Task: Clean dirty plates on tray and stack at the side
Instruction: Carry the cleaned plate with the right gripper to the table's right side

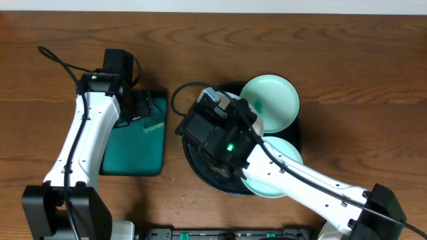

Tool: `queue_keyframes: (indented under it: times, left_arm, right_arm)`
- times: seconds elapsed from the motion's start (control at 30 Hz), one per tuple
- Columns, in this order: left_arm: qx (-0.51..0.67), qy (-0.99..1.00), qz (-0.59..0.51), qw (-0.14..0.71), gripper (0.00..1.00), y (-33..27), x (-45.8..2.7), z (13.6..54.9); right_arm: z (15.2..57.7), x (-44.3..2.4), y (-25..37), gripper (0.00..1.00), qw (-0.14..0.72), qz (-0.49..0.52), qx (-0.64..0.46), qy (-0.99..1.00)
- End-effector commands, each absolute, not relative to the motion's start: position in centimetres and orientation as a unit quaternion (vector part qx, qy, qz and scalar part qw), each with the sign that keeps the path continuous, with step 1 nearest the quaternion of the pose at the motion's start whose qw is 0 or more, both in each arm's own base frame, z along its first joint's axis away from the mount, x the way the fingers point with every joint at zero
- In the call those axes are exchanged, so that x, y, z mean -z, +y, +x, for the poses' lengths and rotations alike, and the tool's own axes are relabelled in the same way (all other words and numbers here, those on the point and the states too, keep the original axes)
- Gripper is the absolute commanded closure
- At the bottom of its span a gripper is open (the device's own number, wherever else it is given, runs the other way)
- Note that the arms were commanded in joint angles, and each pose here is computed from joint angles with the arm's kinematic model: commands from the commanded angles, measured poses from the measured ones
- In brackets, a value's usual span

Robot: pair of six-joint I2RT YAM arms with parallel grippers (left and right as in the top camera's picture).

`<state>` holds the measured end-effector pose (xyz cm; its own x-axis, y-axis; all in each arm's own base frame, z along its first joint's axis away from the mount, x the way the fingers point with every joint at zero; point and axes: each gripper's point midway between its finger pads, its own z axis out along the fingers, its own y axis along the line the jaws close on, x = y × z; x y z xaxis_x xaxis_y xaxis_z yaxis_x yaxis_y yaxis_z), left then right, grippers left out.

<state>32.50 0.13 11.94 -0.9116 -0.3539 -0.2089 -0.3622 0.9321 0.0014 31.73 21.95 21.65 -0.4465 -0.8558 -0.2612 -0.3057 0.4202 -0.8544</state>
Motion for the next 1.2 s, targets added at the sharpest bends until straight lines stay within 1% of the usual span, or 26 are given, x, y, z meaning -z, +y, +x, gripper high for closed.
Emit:
queue_keyframes:
  times: [0.0, 0.17, 0.33, 0.5, 0.57, 0.67, 0.73, 0.77, 0.83, 0.9, 1.03, 1.13, 1.17]
  left_arm:
    - [-0.03, 0.979, -0.182, 0.091, 0.19, 0.5, -11.2, 32.0]
    - [-0.03, 0.979, -0.182, 0.091, 0.19, 0.5, -11.2, 32.0]
    - [-0.03, 0.979, -0.182, 0.091, 0.19, 0.5, -11.2, 32.0]
    - [-0.03, 0.979, -0.182, 0.091, 0.19, 0.5, -11.2, 32.0]
    - [-0.03, 0.979, -0.181, 0.09, 0.19, 0.5, -11.2, 32.0]
    - [-0.03, 0.979, -0.178, 0.09, 0.19, 0.5, -11.2, 32.0]
    - [-0.03, 0.979, -0.178, 0.09, 0.19, 0.5, -11.2, 32.0]
    - [-0.03, 0.979, -0.178, 0.09, 0.19, 0.5, -11.2, 32.0]
    - [-0.03, 0.979, -0.178, 0.09, 0.19, 0.5, -11.2, 32.0]
    - [-0.03, 0.979, -0.178, 0.09, 0.19, 0.5, -11.2, 32.0]
    - [-0.03, 0.979, -0.178, 0.09, 0.19, 0.5, -11.2, 32.0]
    - [-0.03, 0.979, -0.178, 0.09, 0.19, 0.5, -11.2, 32.0]
    - [-0.03, 0.979, -0.178, 0.09, 0.19, 0.5, -11.2, 32.0]
  right_arm:
    - [31.9, -24.9, 21.1, 0.99, 0.378, -0.367, 0.466, 0.711]
    - [31.6, -26.0, 21.1, 0.99, 0.386, -0.361, 0.492, 0.692]
    - [31.4, -26.0, 21.3, 0.99, 0.388, -0.363, 0.493, 0.689]
    - [31.4, -24.8, 21.8, 0.99, 0.397, -0.354, 0.45, 0.717]
    - [30.9, -22.5, 22.4, 0.99, 0.393, -0.343, 0.379, 0.764]
    - [30.3, -19.2, 22.8, 0.99, 0.371, -0.297, 0.279, 0.834]
    - [29.9, -16.9, 22.8, 0.99, 0.347, -0.249, 0.215, 0.878]
    - [29.9, -15.6, 22.3, 0.99, 0.331, -0.197, 0.178, 0.906]
    - [30.1, -14.4, 21.6, 0.99, 0.307, -0.142, 0.141, 0.93]
    - [30.6, -13.7, 20.8, 0.99, 0.285, -0.106, 0.114, 0.946]
    - [32.3, -12.7, 18.7, 0.99, 0.218, -0.032, 0.015, 0.975]
    - [34.3, -13.3, 16.9, 0.99, 0.192, 0.002, -0.08, 0.978]
    - [35.5, -13.8, 15.3, 0.99, 0.189, 0.031, -0.12, 0.974]
